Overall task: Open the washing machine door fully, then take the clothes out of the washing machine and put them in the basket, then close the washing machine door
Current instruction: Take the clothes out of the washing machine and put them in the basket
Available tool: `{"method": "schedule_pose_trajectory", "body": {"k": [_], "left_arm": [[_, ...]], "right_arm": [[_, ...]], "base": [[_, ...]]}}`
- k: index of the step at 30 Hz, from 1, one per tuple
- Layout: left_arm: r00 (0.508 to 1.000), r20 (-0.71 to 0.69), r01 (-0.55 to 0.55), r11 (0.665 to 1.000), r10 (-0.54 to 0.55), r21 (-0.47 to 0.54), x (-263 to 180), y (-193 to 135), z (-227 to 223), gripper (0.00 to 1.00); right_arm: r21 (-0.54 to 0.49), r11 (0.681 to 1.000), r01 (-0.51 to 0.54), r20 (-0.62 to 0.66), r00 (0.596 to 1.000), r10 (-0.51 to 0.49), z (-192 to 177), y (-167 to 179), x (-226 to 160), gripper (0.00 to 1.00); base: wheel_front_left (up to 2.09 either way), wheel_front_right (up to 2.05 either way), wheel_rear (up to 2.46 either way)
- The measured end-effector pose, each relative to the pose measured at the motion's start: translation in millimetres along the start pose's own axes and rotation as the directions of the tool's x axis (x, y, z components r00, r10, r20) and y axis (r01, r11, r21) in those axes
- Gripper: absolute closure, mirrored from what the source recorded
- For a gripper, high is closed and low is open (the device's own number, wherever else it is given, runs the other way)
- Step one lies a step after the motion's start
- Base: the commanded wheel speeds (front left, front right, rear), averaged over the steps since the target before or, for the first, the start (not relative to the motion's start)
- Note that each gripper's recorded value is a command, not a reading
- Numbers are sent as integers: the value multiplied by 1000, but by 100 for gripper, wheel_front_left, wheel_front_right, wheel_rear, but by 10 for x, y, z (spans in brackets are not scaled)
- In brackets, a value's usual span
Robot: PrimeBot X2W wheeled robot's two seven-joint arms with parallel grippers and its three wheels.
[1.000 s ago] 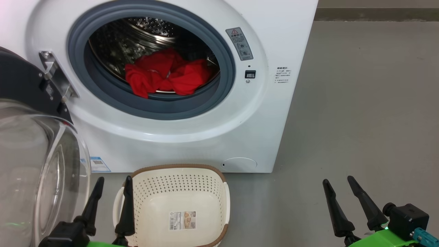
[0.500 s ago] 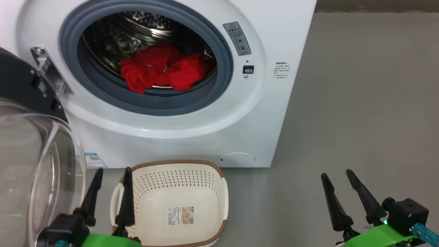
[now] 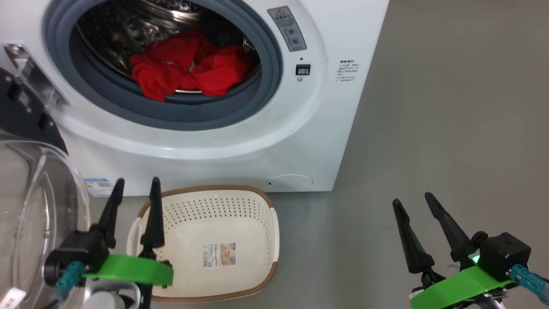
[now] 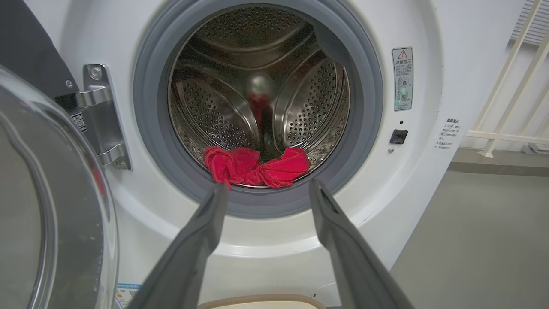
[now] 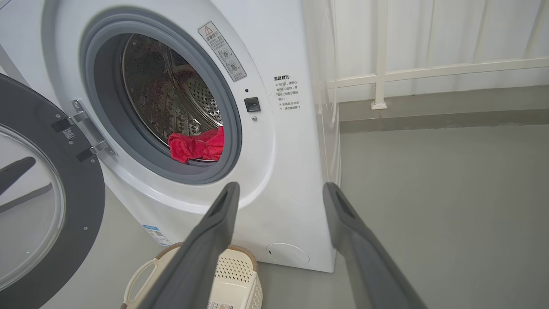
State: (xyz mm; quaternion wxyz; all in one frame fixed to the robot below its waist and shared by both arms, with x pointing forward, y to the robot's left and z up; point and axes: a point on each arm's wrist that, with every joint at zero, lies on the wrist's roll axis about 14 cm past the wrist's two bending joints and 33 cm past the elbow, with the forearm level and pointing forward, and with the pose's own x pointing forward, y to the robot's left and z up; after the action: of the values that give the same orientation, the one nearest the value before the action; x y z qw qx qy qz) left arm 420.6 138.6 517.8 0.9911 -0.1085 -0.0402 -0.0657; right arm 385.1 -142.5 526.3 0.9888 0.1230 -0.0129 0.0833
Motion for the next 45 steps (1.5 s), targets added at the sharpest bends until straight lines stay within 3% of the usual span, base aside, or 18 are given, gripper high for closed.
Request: {"method": "schedule_pose_trajectory", "body": {"k": [24,45], "left_arm": [[997,-53,58,998,-57,22,1199,71,-402,0],[988,-151,40,992,-22,123,2008,372,-942,0]], "right_arm": [[12,1000,3,-61,998,-2,-389,-128,473,0],[1,999,32,-143,989,-31,-876,-343,733,0]], "base": [[0,0,0],[0,0,0]]}}
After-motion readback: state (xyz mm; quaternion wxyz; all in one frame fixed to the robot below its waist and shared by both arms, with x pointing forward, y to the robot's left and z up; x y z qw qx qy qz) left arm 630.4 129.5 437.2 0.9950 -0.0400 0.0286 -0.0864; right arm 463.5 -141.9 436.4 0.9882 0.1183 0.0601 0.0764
